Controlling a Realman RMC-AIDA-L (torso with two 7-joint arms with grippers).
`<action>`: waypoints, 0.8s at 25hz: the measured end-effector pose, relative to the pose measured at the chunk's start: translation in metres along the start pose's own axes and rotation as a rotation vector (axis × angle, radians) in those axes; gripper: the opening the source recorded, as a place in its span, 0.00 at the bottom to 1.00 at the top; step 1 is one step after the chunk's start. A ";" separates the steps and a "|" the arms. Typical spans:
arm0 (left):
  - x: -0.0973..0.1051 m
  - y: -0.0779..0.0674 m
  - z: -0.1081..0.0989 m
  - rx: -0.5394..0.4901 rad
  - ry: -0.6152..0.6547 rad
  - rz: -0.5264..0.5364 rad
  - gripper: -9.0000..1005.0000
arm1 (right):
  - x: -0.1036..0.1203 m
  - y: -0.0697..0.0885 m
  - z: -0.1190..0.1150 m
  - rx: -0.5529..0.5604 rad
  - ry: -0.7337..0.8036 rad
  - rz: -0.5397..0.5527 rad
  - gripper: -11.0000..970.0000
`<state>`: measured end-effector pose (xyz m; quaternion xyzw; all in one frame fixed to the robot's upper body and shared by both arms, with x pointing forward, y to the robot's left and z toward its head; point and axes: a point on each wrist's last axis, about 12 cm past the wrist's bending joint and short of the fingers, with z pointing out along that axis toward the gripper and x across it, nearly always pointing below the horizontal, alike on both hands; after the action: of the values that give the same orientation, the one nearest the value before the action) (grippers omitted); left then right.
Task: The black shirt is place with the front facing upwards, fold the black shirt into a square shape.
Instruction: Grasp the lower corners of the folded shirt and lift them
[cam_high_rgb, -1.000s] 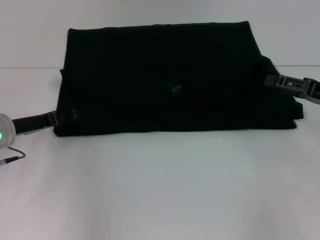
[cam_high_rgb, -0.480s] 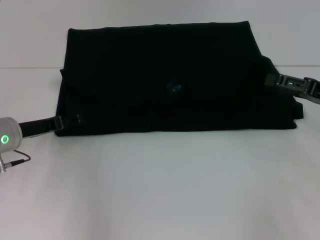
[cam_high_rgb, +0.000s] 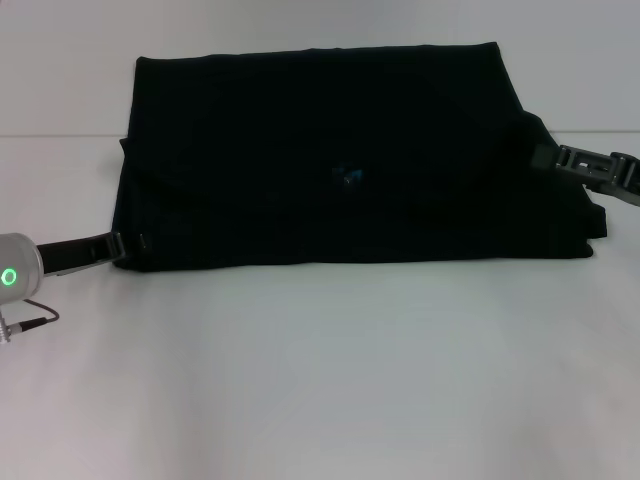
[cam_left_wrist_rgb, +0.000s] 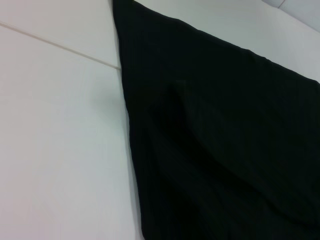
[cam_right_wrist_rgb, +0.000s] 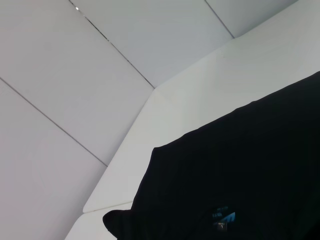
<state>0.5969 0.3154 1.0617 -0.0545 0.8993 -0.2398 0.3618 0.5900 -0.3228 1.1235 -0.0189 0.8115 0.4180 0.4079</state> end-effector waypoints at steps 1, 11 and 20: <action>0.000 0.000 0.000 0.000 -0.001 -0.001 0.62 | 0.000 0.000 0.000 -0.001 0.001 0.000 0.94; -0.006 0.003 -0.005 0.012 0.004 -0.024 0.13 | -0.005 0.000 -0.003 0.000 0.025 -0.011 0.94; -0.027 0.003 -0.016 0.112 0.030 -0.117 0.06 | -0.038 -0.020 -0.019 0.240 0.190 -0.006 0.93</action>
<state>0.6063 0.3316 1.0872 -0.0831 0.8850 -0.3111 0.3363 0.6101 -0.3609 1.1426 -0.0119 0.8905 0.3132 0.3297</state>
